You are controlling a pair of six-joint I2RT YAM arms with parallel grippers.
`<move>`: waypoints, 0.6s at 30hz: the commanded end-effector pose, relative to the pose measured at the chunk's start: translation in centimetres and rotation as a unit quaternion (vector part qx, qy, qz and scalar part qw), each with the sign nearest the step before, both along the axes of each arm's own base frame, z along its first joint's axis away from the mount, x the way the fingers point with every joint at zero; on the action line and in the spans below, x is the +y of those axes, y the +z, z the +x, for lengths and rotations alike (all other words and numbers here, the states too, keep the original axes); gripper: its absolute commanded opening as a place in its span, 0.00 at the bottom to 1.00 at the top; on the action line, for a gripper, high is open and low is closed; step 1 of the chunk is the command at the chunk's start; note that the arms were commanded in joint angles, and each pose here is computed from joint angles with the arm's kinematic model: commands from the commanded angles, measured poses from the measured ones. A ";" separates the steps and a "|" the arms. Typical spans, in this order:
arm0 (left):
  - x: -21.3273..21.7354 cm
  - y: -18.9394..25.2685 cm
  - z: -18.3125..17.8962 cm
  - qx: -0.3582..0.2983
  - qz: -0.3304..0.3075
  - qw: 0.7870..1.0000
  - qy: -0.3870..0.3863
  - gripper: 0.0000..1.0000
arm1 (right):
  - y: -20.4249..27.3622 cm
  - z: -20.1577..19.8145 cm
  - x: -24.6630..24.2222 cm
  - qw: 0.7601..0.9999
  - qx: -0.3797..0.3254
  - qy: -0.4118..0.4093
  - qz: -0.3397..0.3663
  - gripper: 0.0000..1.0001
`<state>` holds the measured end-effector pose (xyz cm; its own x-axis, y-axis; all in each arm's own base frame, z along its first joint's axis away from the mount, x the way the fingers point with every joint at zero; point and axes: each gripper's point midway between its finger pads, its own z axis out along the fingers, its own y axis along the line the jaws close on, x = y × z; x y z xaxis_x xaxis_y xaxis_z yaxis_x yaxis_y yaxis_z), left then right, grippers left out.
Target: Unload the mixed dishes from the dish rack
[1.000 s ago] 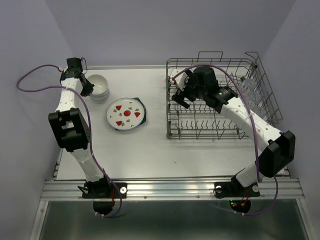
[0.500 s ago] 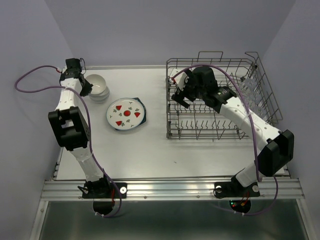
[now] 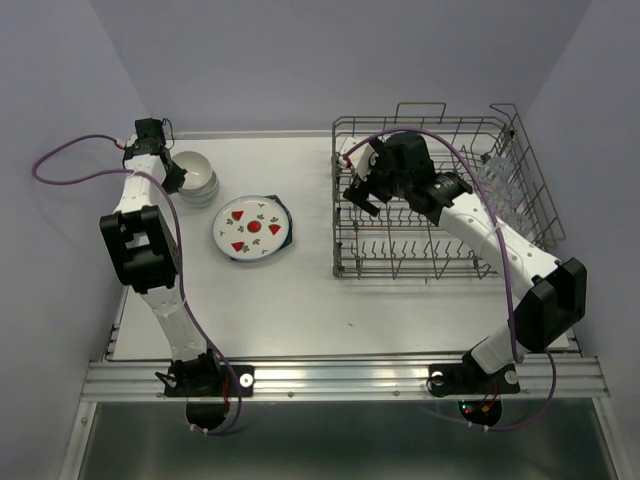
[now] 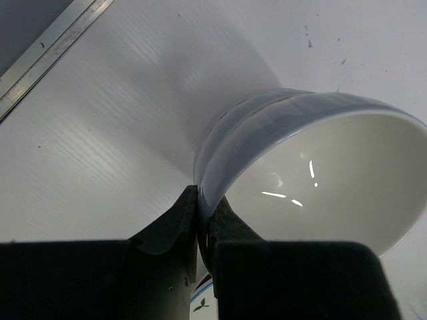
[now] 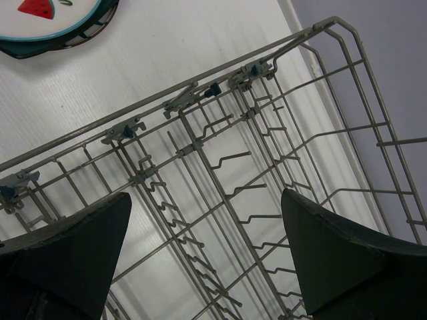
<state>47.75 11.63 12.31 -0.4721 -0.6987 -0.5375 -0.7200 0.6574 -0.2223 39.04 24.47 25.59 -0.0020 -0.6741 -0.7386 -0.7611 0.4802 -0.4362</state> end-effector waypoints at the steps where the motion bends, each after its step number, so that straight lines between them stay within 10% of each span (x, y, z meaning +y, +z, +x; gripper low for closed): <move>1: 1.1 1.5 1.5 -0.021 0.000 1.000 0.019 0.00 | 2.3 1.1 0.1 0.999 -0.038 -0.006 0.017 1.00; 4: 1.1 1.7 1.5 -0.021 -0.002 1.000 0.021 0.00 | 2.4 1.0 0.1 0.999 -0.038 -0.005 0.018 1.00; 14: 0.6 2.2 1.2 -0.020 -0.008 1.000 0.013 0.75 | 2.2 1.1 0.1 0.999 -0.038 -0.004 0.014 1.00; 18: 0.3 3.4 1.4 -0.034 -0.010 0.999 0.006 0.82 | 2.1 1.0 0.2 0.999 -0.036 -0.003 0.015 1.00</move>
<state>48.49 11.37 12.00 -0.4721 -0.7198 -0.5089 -0.7287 0.6435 -0.2342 39.06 24.45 25.61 0.0038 -0.6778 -0.7353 -0.7610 0.4750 -0.4418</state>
